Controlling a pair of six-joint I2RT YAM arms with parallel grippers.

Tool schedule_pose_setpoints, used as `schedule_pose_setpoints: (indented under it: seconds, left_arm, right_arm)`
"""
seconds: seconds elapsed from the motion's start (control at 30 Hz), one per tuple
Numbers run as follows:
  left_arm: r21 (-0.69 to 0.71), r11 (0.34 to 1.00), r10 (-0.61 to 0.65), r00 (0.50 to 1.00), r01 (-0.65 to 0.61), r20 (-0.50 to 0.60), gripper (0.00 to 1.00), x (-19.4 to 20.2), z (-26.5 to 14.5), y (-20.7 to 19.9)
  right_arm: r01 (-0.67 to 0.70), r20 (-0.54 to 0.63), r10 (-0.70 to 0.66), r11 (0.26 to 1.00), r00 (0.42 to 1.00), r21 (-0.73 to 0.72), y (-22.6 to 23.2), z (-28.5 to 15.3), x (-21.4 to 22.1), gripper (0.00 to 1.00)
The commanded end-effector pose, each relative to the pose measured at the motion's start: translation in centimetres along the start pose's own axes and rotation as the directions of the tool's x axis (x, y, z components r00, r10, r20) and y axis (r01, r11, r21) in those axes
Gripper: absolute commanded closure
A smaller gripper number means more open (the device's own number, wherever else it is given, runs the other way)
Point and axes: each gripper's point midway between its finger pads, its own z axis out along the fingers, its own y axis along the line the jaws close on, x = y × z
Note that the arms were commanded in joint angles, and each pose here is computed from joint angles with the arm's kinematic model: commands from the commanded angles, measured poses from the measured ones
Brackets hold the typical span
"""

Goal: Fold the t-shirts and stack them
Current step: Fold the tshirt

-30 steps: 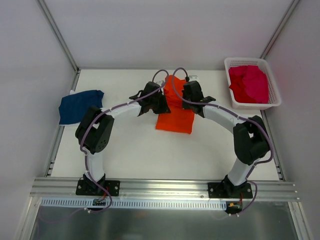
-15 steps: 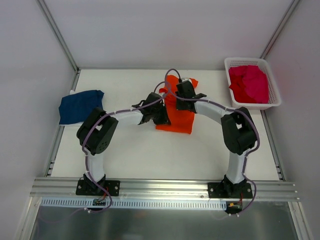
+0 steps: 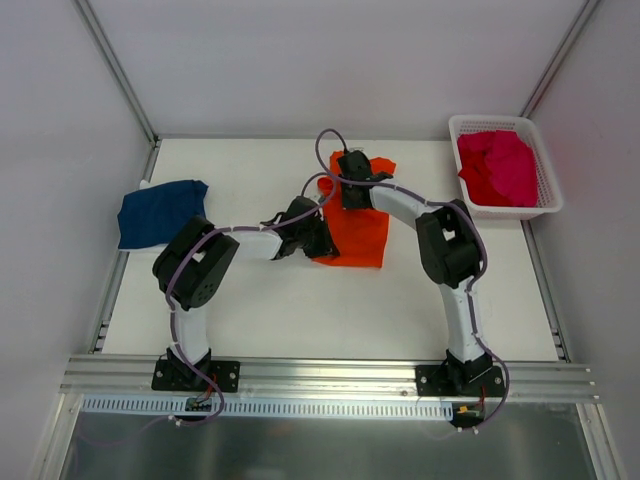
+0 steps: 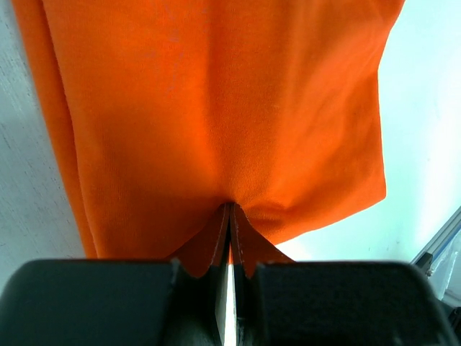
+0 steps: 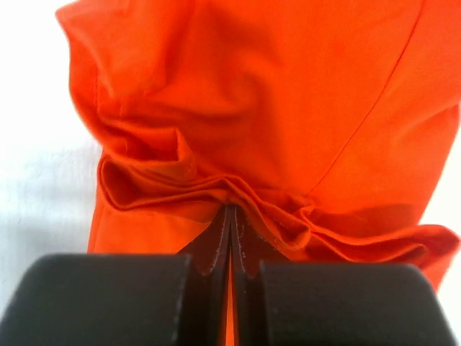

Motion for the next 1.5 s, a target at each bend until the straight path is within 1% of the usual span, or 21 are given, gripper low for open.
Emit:
schedule_pose_setpoints:
  seconds: [0.0,0.07,0.27,0.43,0.47,0.53,0.57,0.6,0.67,0.77,1.0,1.07,1.1,1.17,1.2,1.27,1.3,1.33,1.37,1.43,1.47]
  left_arm:
    - [0.021,1.000,-0.008,1.000,0.009,-0.030,1.00,1.6,-0.6,-0.3]
    - [0.020,1.000,-0.018,0.999,0.019,-0.036,1.00,2.1,-0.7,0.1]
    - [0.013,1.000,-0.026,0.999,0.027,-0.046,1.00,3.2,-0.9,0.6]
    - [0.013,1.000,-0.023,0.999,0.024,-0.046,1.00,3.4,-1.0,0.5]
    - [0.012,1.000,-0.018,0.999,0.019,-0.046,1.00,3.4,-0.9,0.5]
    - [0.015,1.000,0.000,0.999,0.000,-0.032,1.00,3.0,-1.0,0.1]
    - [0.018,1.000,0.010,0.999,-0.009,-0.031,1.00,2.8,-1.0,-0.2]
    - [0.018,1.000,0.013,0.999,-0.012,-0.031,1.00,2.8,-1.0,-0.3]
    - [0.017,1.000,0.015,0.999,-0.015,-0.032,1.00,2.7,-1.0,-0.4]
    - [0.017,1.000,0.017,1.000,-0.017,-0.026,1.00,2.7,-1.4,-0.5]
    - [-0.008,0.999,0.038,0.999,-0.038,-0.005,1.00,3.4,-2.4,-0.4]
    - [-0.032,0.997,0.064,0.998,-0.063,0.014,1.00,3.3,-2.9,-0.3]
    - [-0.038,0.996,0.083,0.996,-0.082,0.019,1.00,3.6,-3.0,-0.6]
    - [-0.061,0.991,0.126,0.990,-0.122,0.060,1.00,3.1,-3.6,-0.8]
    - [-0.062,0.988,0.143,0.988,-0.139,0.064,1.00,3.2,-3.7,-1.1]
    - [-0.054,0.984,0.173,0.980,-0.168,0.094,1.00,2.7,-4.5,-2.0]
    - [-0.062,0.981,0.188,0.975,-0.182,0.117,1.00,2.4,-4.8,-2.4]
    - [-0.060,0.977,0.210,0.966,-0.203,0.149,1.00,1.8,-5.5,-3.0]
    - [-0.060,0.975,0.223,0.961,-0.216,0.163,1.00,1.6,-5.9,-3.4]
    - [-0.102,0.962,0.271,0.937,-0.255,0.219,1.00,0.8,-7.0,-4.1]
    - [-0.101,0.959,0.283,0.925,-0.266,0.254,1.00,0.2,-8.0,-4.9]
  right_arm:
    - [0.030,0.057,-0.036,0.994,0.998,0.105,-1.6,-0.2,-3.4,1.00]
    - [0.041,0.082,-0.054,0.988,0.995,0.150,-2.5,-0.5,-5.7,1.00]
    - [0.092,0.117,-0.129,0.957,0.985,0.273,-5.9,-1.5,-9.6,1.00]
    - [0.074,0.145,-0.116,0.962,0.983,0.264,-7.2,-4.2,-11.2,1.00]
    - [0.088,0.115,-0.120,0.963,0.986,0.256,-7.2,-4.2,-9.8,1.00]
    - [0.072,0.143,-0.101,0.978,0.985,0.196,-6.1,-6.5,-9.8,1.00]
    - [0.081,0.112,-0.102,0.980,0.988,0.182,-6.1,-6.3,-7.8,1.00]
    - [0.073,0.138,-0.091,0.988,0.986,0.133,-5.3,-8.3,-8.0,1.00]
    - [0.063,0.140,-0.072,0.996,0.987,0.070,-4.2,-9.3,-7.0,1.00]
    - [0.079,0.088,-0.078,0.997,0.993,-0.006,-2.9,-10.5,-3.7,1.00]
    - [0.065,0.021,-0.065,0.998,0.998,-0.020,-2.3,-11.7,0.3,1.00]
    - [0.054,0.016,-0.054,0.998,0.998,-0.014,-2.3,-12.5,1.3,1.00]
    - [0.057,-0.015,-0.057,0.998,0.998,0.000,-2.8,-12.3,3.1,1.00]
    - [0.036,0.010,-0.036,0.999,0.999,0.001,-2.9,-13.5,3.7,1.00]
    - [0.038,-0.018,-0.038,0.999,0.999,0.011,-3.5,-13.4,5.6,1.00]
    - [0.010,0.019,-0.010,1.000,1.000,-0.017,-3.4,-14.9,6.0,0.97]
    - [-0.010,0.024,0.011,1.000,1.000,-0.021,-3.5,-15.4,6.5,0.90]
    - [-0.013,0.009,0.013,1.000,1.000,-0.020,-3.9,-15.5,8.3,0.88]
    - [-0.032,0.046,0.034,0.999,0.998,-0.036,-4.1,-16.9,8.0,0.86]
    - [-0.042,0.045,0.044,0.998,0.998,-0.042,-4.4,-17.8,9.8,0.81]
    - [-0.058,0.087,0.063,0.997,0.994,-0.055,-4.6,-19.3,9.4,0.78]
